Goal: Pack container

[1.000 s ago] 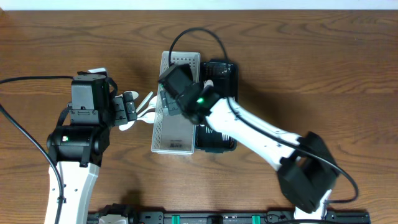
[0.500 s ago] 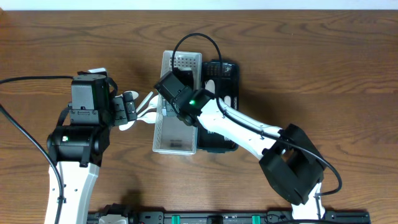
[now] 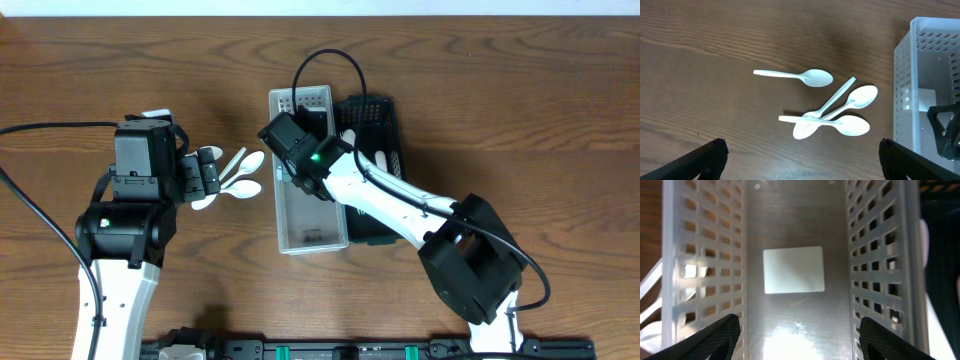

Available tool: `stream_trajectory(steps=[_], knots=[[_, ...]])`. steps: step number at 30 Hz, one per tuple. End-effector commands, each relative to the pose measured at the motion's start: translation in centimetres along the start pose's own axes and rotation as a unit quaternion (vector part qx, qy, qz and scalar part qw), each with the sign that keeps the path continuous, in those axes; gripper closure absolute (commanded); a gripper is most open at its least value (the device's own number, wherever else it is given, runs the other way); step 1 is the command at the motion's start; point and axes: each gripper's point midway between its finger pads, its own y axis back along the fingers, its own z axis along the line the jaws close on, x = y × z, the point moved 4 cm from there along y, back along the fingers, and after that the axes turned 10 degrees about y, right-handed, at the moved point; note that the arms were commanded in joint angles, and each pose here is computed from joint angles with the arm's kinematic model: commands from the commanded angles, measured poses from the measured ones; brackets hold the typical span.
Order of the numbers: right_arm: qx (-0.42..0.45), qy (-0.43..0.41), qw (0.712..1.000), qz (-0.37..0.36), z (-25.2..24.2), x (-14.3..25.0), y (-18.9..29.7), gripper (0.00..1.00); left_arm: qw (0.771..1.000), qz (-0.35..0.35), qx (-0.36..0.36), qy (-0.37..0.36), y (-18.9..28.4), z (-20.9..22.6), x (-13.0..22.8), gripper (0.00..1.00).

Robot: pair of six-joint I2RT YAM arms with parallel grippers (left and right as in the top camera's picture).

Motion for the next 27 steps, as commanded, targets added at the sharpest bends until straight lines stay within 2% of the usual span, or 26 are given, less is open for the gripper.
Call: stream_trajectory(steps=[1, 21, 25, 27], knots=[[0.027, -0.011, 0.999, -0.013, -0.9, -0.6, -0.3, 0.2, 1.0, -0.005, -0.001, -0.005, 0.3, 0.1, -0.5, 0.02], [0.1, -0.081, 0.992, 0.005, -5.8, -0.9, -0.9, 0.21, 1.0, -0.005, -0.001, -0.005, 0.3, 0.1, -0.5, 0.02], [0.101, -0.073, 0.992, 0.003, -6.0, -1.1, -0.9, 0.2, 1.0, -0.005, -0.001, -0.005, 0.3, 0.1, -0.5, 0.02], [0.1, -0.033, 0.994, -0.011, -5.8, -1.9, -0.1, 0.15, 1.0, -0.005, -0.001, -0.005, 0.3, 0.1, -0.5, 0.02]])
